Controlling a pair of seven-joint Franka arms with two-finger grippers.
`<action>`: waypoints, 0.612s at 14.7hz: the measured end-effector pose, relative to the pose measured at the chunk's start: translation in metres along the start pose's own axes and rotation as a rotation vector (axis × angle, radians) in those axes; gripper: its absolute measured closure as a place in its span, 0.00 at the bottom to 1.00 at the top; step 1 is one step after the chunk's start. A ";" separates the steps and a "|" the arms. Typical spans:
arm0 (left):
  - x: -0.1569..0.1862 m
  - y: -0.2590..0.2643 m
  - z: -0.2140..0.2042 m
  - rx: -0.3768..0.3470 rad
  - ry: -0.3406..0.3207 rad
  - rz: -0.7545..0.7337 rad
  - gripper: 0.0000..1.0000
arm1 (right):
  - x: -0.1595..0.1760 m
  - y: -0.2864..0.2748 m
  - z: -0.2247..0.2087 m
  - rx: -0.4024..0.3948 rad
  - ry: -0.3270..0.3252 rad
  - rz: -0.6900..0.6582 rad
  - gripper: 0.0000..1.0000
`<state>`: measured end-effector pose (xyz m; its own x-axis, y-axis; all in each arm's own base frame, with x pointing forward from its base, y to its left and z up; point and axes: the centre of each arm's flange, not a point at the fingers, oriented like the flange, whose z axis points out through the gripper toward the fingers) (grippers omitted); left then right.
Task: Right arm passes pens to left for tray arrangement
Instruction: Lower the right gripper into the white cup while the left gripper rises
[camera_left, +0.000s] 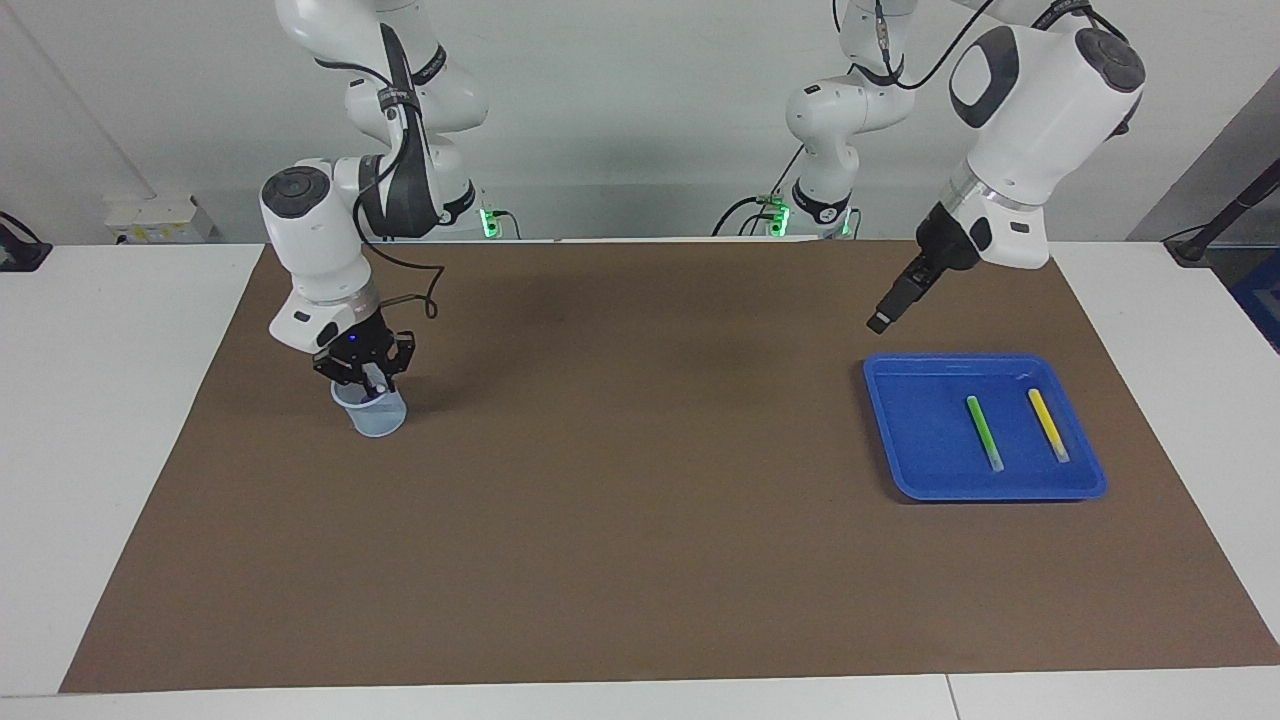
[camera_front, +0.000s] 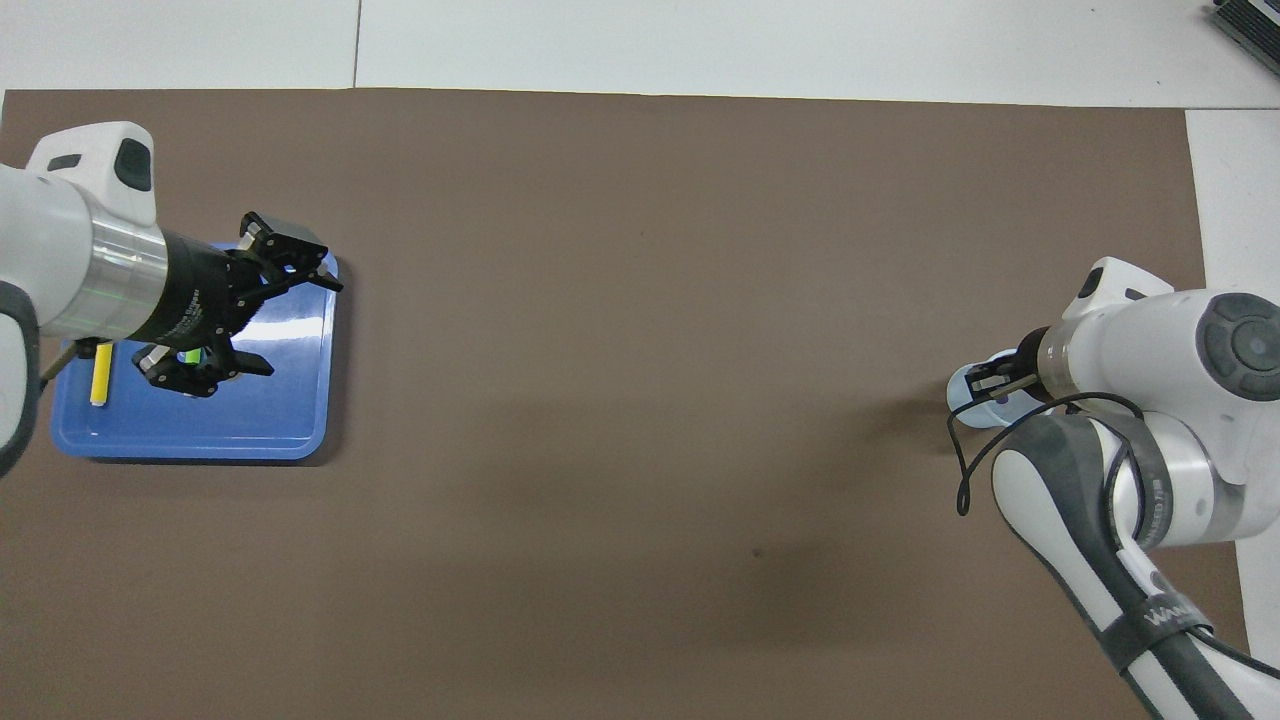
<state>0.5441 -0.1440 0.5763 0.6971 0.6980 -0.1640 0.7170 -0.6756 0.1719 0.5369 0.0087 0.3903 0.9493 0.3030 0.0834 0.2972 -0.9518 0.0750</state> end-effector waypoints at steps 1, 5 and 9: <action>-0.018 0.008 0.002 0.002 -0.002 -0.052 0.00 | 0.000 0.000 -0.001 0.000 0.001 0.000 0.79; -0.048 0.021 0.007 0.012 -0.017 -0.218 0.00 | 0.000 0.001 -0.001 -0.001 0.003 0.001 0.81; -0.083 0.033 0.013 0.024 -0.025 -0.392 0.00 | 0.000 0.001 -0.002 -0.001 0.004 0.001 0.81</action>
<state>0.5102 -0.2272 0.5829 0.3697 0.8986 -0.2362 0.9288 -0.3641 0.0685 0.5366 0.0076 0.3921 0.9492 0.3023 0.0872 0.2963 -0.9521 0.0759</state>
